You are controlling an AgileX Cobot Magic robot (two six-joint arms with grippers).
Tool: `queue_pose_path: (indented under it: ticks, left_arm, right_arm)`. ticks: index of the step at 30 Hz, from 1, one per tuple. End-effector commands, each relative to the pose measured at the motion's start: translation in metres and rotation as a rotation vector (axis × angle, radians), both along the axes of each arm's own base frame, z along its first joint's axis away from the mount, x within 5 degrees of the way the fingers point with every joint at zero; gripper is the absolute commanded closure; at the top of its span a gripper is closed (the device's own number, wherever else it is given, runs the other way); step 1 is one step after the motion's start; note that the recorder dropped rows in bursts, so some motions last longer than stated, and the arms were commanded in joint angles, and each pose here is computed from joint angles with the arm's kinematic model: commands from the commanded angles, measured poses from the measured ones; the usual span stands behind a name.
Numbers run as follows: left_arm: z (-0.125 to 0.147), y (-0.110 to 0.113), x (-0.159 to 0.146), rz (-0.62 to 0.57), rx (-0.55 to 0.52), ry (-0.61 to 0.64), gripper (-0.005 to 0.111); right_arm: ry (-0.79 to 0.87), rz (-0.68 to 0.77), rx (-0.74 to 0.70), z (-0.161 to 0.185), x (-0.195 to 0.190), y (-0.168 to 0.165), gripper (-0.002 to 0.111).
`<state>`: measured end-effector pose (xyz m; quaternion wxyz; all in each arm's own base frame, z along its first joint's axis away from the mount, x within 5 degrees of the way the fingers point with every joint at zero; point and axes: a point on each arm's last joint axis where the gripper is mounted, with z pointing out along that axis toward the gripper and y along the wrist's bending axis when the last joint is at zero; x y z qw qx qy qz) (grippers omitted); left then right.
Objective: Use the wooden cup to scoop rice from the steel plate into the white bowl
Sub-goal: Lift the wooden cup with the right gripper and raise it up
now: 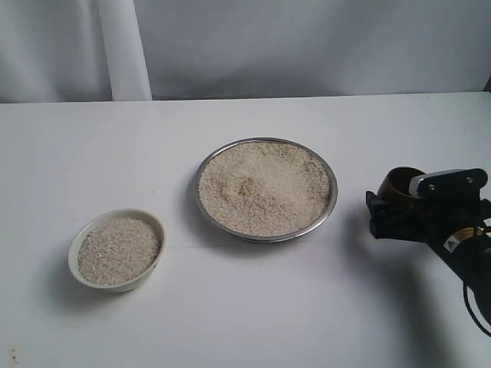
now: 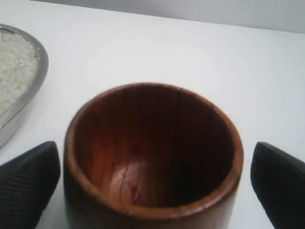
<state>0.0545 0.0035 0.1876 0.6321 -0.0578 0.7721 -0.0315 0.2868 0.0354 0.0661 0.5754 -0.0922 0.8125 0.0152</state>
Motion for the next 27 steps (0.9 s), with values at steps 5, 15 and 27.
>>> queue_pose_path:
  ticks: [5,15,27]
  left_arm:
    - [0.0,-0.001,0.0,-0.007,-0.01,-0.006,0.107]
    - [0.0,-0.001,0.0,-0.007,-0.01,-0.006,0.107]
    - [0.0,-0.001,0.0,-0.007,-0.01,-0.006,0.107]
  right_arm:
    - [-0.007,-0.025,-0.007,0.001,0.007,-0.001,0.003]
    - [-0.006,-0.022,0.009,-0.013,0.014,0.001,0.003]
    - [-0.023,-0.007,0.01,-0.017,0.029,0.004,0.004]
